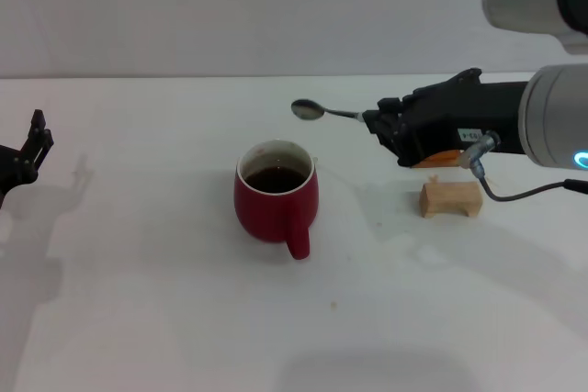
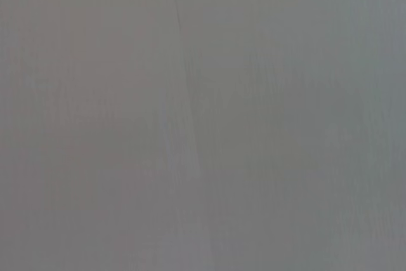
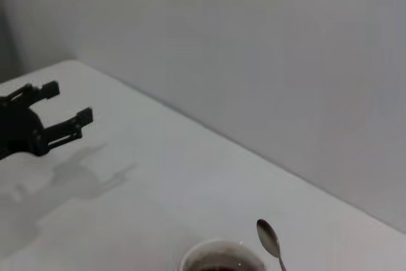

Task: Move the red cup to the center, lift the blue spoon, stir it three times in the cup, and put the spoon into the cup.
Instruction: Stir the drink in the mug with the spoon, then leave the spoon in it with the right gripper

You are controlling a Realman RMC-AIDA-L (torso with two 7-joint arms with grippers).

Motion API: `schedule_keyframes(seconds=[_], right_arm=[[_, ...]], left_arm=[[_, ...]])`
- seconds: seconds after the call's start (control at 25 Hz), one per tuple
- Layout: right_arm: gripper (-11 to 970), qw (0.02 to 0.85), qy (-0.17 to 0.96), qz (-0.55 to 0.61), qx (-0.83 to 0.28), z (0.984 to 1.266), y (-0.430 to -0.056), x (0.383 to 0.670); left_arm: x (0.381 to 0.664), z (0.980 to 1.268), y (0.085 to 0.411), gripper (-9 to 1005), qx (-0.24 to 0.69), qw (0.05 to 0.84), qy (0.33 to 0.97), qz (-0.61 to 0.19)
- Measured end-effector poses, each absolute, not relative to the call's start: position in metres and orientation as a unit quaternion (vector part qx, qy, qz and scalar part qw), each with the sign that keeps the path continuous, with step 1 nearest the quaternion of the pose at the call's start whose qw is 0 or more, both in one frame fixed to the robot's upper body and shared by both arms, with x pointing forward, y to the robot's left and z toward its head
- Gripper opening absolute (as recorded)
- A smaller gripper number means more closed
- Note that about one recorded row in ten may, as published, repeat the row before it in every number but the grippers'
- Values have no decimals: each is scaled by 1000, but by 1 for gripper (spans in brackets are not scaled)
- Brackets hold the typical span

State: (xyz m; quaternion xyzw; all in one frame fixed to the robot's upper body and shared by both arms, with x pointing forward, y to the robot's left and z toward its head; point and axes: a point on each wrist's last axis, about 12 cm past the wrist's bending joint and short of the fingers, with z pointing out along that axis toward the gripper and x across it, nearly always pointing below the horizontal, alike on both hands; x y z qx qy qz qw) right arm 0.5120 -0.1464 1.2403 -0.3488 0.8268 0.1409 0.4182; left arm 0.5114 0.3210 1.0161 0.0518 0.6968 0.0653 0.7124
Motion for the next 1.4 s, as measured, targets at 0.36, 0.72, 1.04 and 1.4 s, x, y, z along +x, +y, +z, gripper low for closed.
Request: schedule_keyframes(seconds=[0.36, 0.72, 1.04, 1.4], right_arm=[[133, 390, 833, 122, -372, 1251, -142, 517], [132, 360, 843, 104, -385, 1250, -139, 525], [133, 348, 843, 100, -398, 1248, -131, 531], [133, 332, 842, 98, -413, 1243, -122, 536]], left_arm=[[512, 1016, 320, 844, 52, 713, 697, 65], [514, 1017, 320, 844, 52, 712, 697, 65], [514, 1017, 321, 844, 51, 712, 697, 66], [515, 1017, 320, 846, 51, 712, 698, 65]])
